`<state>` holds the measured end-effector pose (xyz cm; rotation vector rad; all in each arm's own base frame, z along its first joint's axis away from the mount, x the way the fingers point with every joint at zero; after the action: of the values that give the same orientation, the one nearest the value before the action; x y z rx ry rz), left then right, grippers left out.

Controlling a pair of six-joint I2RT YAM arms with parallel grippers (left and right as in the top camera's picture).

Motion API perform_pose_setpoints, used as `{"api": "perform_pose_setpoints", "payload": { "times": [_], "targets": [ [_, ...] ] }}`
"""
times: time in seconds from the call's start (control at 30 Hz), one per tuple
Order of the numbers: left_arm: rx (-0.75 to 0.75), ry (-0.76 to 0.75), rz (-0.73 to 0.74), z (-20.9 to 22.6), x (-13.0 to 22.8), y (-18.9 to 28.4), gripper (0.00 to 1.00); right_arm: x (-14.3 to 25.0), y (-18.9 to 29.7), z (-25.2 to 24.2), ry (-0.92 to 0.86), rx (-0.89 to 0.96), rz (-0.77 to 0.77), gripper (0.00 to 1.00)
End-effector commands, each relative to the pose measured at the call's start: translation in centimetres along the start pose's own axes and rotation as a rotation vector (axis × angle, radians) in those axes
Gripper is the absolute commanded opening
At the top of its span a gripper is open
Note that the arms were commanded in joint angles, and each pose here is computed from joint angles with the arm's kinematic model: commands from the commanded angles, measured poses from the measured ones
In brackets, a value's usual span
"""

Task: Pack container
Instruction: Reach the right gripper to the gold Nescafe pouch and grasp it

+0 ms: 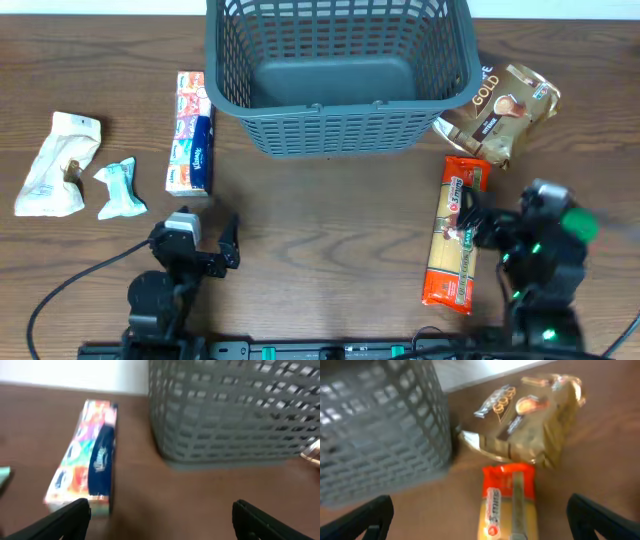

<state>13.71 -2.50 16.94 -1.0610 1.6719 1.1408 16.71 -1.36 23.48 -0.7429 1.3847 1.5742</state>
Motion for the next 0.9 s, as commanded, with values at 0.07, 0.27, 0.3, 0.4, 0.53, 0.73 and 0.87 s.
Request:
{"api": "perform_pose_setpoints", "payload": {
  "times": [0.07,0.27,0.3,0.4,0.53,0.73,0.87],
  "targets": [
    [-0.037,0.033,0.017,-0.6,-3.4,0.8,0.9,-6.9,0.0,-0.4,-0.019,0.089,0.174,0.99],
    [-0.056,0.041,0.101,-0.9,-4.9,-0.2,0.9,-13.9,0.3,-0.8,-0.095,0.161,0.402,0.99],
    [-0.059,0.042,0.112,-0.9,-5.0,-0.3,0.9,-14.7,0.6,-0.6,-0.1,0.16,0.428,0.99],
    [-0.066,0.044,0.139,-0.9,-5.3,-0.8,0.9,-16.1,0.3,-0.6,-0.087,0.167,0.418,0.99],
    [-0.07,0.039,0.156,-0.9,-5.5,-1.2,0.9,-17.9,-0.7,-0.6,-0.187,0.164,0.34,0.94],
    [-0.073,0.04,0.169,-0.8,-5.3,-1.4,0.9,-19.6,-5.6,-3.2,-0.395,0.232,0.321,0.99],
    [-0.099,0.031,0.165,-0.6,-5.4,-1.4,0.9,-18.4,-11.4,-5.8,-0.487,0.232,0.404,0.99]
  ]
}}
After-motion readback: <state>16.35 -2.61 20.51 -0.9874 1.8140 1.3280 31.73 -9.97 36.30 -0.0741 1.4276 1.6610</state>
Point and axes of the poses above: each gripper's point midway between its finger pads, its own y axis back along the fingers, its own z axis along the line the jaws close on, x = y × z, the point moved 10 cm from there along y, back along the fingers, and after that the axes turned 4 degrees about y, right-handed, at the moved point
